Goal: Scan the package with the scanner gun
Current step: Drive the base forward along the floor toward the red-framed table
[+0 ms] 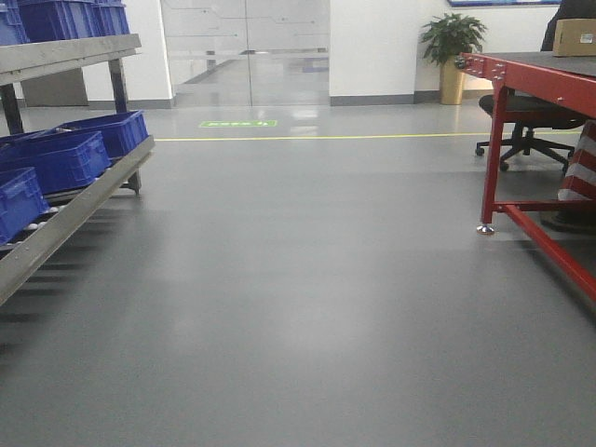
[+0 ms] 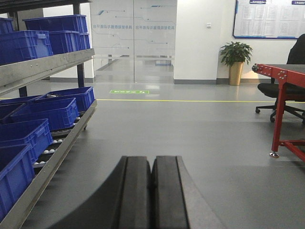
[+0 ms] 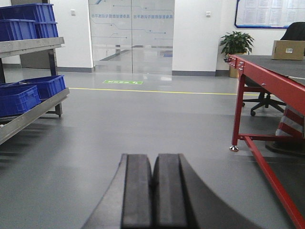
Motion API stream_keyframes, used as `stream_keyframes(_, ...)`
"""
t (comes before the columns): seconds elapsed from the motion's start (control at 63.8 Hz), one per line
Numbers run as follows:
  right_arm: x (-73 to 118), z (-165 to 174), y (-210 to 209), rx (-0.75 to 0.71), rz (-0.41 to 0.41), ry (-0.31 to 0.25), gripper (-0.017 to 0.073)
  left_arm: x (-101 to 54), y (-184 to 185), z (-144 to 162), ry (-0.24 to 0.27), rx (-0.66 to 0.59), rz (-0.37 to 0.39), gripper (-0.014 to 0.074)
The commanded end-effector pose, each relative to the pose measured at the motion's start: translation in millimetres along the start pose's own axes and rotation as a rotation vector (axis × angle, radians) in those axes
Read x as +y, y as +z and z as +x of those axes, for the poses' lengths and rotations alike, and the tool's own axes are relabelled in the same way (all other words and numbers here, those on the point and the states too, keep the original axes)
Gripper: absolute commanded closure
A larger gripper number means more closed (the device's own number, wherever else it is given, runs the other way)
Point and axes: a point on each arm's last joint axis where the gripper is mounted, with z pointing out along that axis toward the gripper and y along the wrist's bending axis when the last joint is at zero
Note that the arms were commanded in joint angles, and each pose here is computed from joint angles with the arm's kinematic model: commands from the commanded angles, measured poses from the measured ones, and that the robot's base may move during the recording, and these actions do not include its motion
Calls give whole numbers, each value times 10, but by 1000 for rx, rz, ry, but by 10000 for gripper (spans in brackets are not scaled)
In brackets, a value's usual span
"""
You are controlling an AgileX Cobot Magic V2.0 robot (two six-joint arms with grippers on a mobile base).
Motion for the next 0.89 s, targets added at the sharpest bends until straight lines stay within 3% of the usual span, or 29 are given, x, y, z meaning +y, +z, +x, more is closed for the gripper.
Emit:
stream_keyframes(0.0,1,-21,-3,-23,-2,7,721,-3,-4,-28,-6,-25,6,705)
stream_keyframes(0.877,1,-21,-3,-23,-2,7,721,-3,-4,-28,-6,-25,6,705)
